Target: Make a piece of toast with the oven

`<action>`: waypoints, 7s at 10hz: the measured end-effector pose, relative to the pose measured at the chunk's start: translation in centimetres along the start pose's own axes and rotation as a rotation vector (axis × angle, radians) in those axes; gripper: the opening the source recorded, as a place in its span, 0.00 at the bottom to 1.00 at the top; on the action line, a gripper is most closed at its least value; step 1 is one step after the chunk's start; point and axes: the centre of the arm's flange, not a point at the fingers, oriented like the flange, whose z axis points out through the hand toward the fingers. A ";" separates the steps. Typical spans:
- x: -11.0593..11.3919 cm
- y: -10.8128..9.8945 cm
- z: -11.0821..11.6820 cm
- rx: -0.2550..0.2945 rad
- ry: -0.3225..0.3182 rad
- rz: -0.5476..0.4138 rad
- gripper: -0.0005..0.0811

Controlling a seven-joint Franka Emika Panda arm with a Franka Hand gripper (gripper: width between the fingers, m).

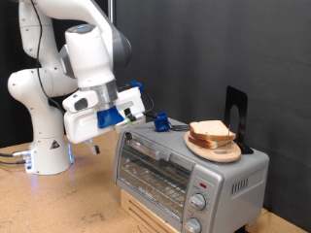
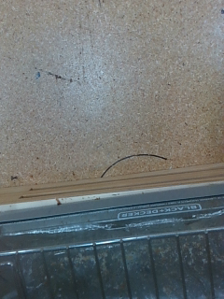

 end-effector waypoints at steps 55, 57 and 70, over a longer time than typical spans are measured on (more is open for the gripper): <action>-2.2 0.9 1.2 -0.081 0.062 -0.064 1.00; -2.1 2.8 1.3 -0.104 0.058 -0.094 1.00; -5.1 1.4 -0.6 -0.005 0.028 -0.123 1.00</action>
